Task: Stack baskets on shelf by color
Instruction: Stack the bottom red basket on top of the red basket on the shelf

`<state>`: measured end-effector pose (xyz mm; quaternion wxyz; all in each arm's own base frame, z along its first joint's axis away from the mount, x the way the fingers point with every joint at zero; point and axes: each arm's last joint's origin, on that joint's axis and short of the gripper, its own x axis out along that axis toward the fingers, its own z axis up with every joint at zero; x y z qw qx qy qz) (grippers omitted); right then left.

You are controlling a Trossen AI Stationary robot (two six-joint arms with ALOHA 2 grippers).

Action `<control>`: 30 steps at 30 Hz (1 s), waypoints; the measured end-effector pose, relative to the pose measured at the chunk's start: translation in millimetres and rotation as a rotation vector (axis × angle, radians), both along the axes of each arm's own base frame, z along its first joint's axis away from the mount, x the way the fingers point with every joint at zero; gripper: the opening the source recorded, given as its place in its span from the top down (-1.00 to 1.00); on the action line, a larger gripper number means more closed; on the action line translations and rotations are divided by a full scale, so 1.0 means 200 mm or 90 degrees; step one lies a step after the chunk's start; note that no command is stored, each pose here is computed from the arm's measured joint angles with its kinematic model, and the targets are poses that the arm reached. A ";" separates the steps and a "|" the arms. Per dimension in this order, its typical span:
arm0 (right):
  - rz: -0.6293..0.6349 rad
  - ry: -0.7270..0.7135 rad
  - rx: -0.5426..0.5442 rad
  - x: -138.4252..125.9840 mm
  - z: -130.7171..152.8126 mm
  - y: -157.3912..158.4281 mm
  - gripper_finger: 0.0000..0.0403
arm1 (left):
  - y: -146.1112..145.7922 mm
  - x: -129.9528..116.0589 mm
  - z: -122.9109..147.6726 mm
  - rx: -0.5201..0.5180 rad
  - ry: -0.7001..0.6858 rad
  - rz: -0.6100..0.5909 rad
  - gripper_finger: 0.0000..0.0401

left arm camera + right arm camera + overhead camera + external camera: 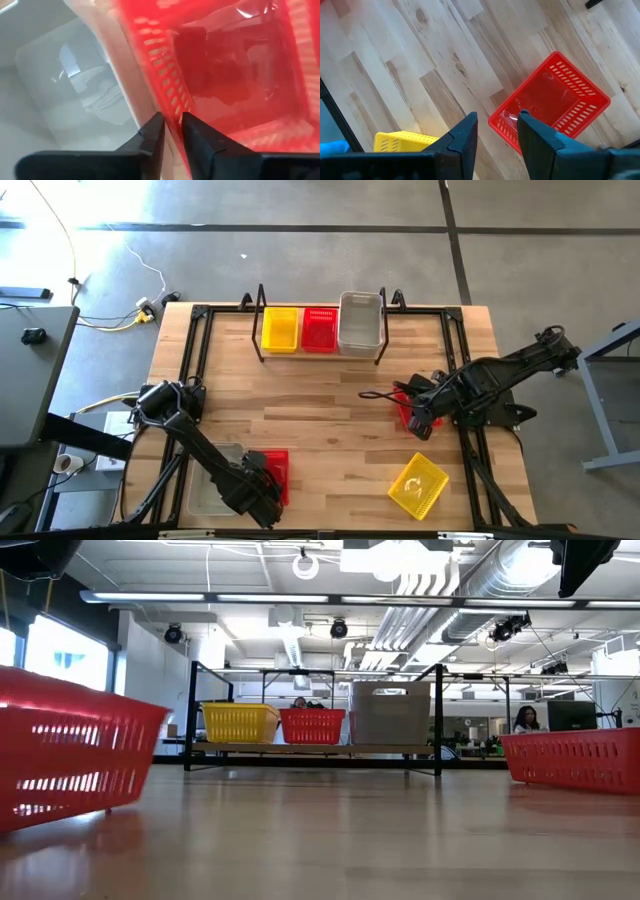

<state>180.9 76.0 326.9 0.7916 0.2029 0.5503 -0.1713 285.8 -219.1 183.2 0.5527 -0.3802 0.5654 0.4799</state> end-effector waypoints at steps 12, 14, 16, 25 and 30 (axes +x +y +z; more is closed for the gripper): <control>0.004 0.000 -0.002 0.00 0.00 0.00 0.38 | 0.03 0.05 0.00 0.003 -0.039 0.026 0.95; 0.011 0.000 -0.003 0.00 0.00 0.00 0.38 | 0.04 0.08 0.02 0.000 -0.053 0.029 0.97; 0.033 -0.008 -0.007 0.01 0.00 0.00 0.38 | 0.06 0.11 0.04 -0.003 -0.066 0.031 0.98; 0.209 -0.139 -0.001 0.08 0.05 0.08 0.38 | 0.22 0.26 0.14 0.001 -0.113 0.014 0.98; 0.289 -0.208 -0.020 0.11 0.08 0.12 0.38 | 0.34 0.34 0.19 0.011 -0.135 0.000 0.98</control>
